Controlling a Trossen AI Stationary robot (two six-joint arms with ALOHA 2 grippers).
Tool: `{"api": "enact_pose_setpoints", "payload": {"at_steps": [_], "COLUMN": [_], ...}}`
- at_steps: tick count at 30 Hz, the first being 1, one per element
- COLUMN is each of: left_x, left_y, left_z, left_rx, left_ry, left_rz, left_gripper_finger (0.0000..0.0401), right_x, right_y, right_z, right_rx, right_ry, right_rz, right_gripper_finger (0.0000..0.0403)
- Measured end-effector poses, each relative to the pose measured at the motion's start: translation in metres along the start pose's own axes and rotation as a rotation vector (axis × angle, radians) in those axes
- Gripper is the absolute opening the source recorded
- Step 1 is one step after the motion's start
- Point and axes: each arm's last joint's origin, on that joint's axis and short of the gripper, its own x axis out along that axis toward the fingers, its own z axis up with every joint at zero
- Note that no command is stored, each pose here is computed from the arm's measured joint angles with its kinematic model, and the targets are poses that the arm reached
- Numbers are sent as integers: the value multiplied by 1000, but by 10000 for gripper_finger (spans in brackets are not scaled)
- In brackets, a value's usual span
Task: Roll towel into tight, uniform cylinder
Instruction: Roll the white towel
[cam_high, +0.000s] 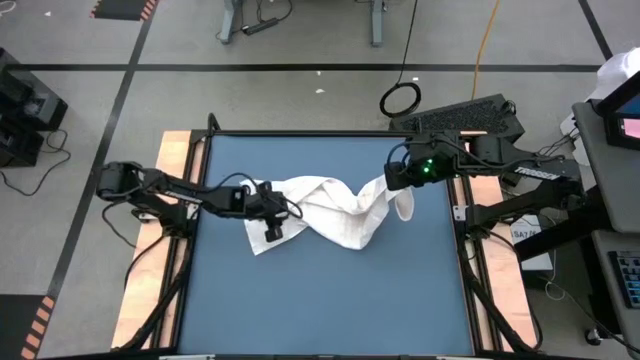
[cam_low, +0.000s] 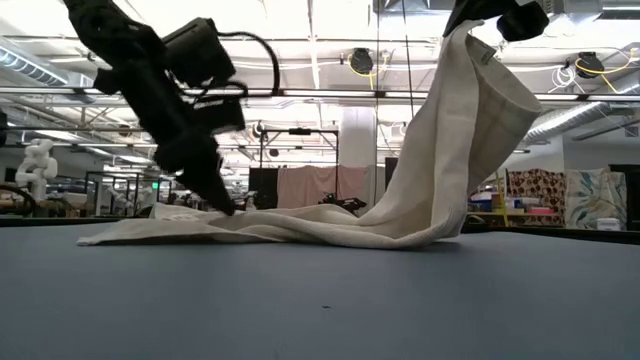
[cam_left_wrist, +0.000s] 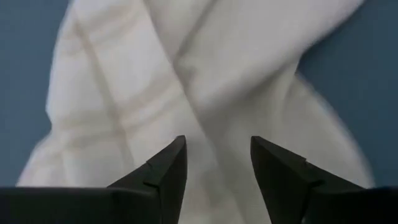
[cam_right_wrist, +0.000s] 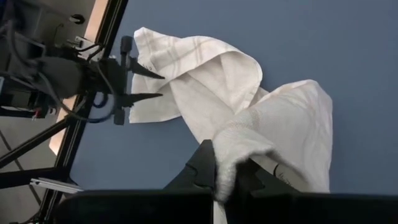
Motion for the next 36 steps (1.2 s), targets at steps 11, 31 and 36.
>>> {"api": "enact_pose_setpoints", "payload": {"at_steps": [11, 31, 36], "left_x": [10, -74, -126], "left_y": [-9, 1, 8], "left_z": [-8, 18, 28], "left_rx": [15, 45, 22], "left_ry": [41, 194, 166], "left_rz": [116, -121, -173], "left_gripper_finger": [162, 13, 13], "right_x": [0, 0, 0], "right_y": [0, 0, 0], "right_z": [-1, -1, -1], "right_rx": [-15, -150, -248], "right_ry": [20, 29, 37], "right_rz": [11, 6, 17], "right_gripper_finger": [0, 0, 0]}}
